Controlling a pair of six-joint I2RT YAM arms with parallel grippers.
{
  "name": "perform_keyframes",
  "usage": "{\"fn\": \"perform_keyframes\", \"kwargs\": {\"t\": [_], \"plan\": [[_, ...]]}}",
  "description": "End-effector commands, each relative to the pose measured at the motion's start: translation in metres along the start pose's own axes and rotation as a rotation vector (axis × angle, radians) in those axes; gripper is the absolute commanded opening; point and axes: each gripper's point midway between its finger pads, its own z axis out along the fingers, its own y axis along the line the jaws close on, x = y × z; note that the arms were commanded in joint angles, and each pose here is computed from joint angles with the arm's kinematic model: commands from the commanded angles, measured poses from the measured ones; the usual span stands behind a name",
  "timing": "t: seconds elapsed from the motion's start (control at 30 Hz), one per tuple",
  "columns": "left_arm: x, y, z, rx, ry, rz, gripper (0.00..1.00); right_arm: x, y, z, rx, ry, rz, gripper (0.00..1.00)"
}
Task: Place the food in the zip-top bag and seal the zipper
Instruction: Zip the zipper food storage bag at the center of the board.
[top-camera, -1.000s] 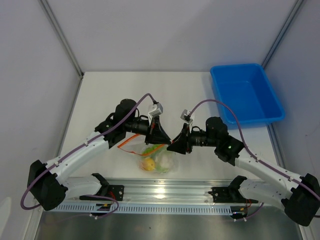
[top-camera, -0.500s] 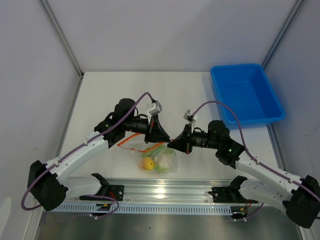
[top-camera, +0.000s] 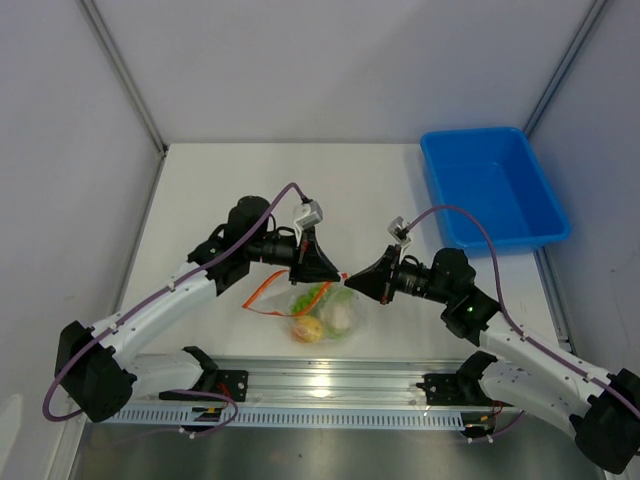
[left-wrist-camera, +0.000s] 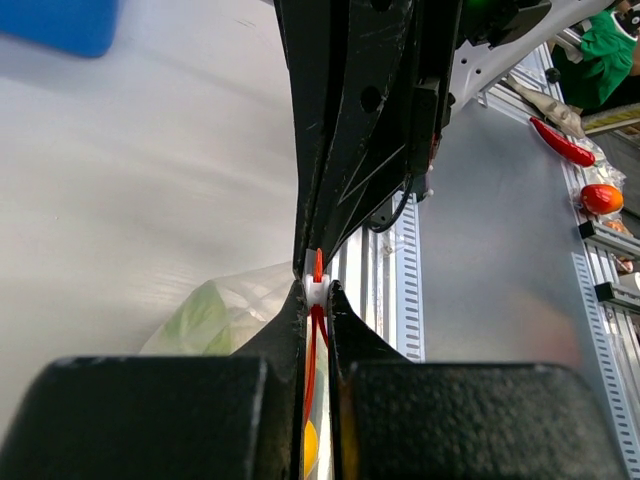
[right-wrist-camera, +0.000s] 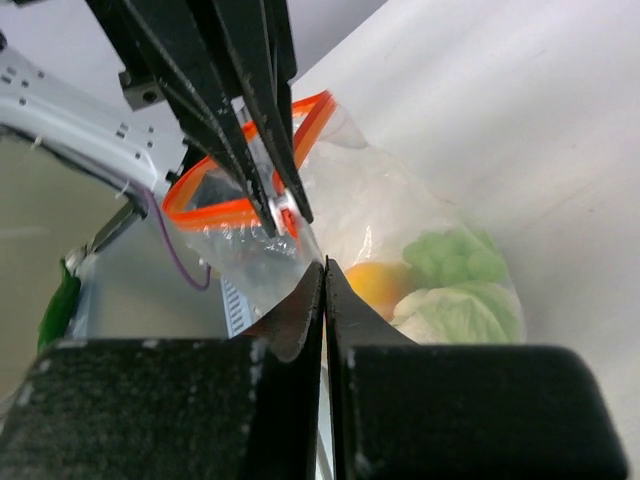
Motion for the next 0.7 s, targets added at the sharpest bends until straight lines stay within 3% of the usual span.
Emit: {"fn": "perform_keyframes", "kwargs": {"t": [0.0, 0.07, 0.17, 0.2, 0.27, 0.67], "plan": [[-0.007, -0.003, -0.006, 0.003, -0.012, 0.019, 0.01, -0.015, 0.019, 0.003, -0.106, 0.014, -0.094, 0.00], [-0.007, -0.004, -0.006, 0.011, -0.012, 0.015, 0.01, -0.005, 0.018, 0.003, -0.102, 0.086, -0.100, 0.00], [-0.008, -0.005, -0.005, 0.019, -0.015, 0.015, 0.00, -0.002, 0.019, 0.001, -0.088, 0.125, -0.150, 0.14], [-0.007, -0.005, -0.005, 0.019, -0.016, 0.013, 0.00, -0.002, 0.019, 0.001, -0.088, 0.131, -0.154, 0.25], [-0.007, -0.005, -0.005, 0.022, -0.015, 0.012, 0.01, -0.001, 0.020, 0.001, -0.089, 0.145, -0.163, 0.32], [-0.011, -0.018, -0.006, 0.091, -0.034, 0.029, 0.01, 0.001, 0.016, 0.021, -0.138, 0.199, -0.147, 0.32]]}}
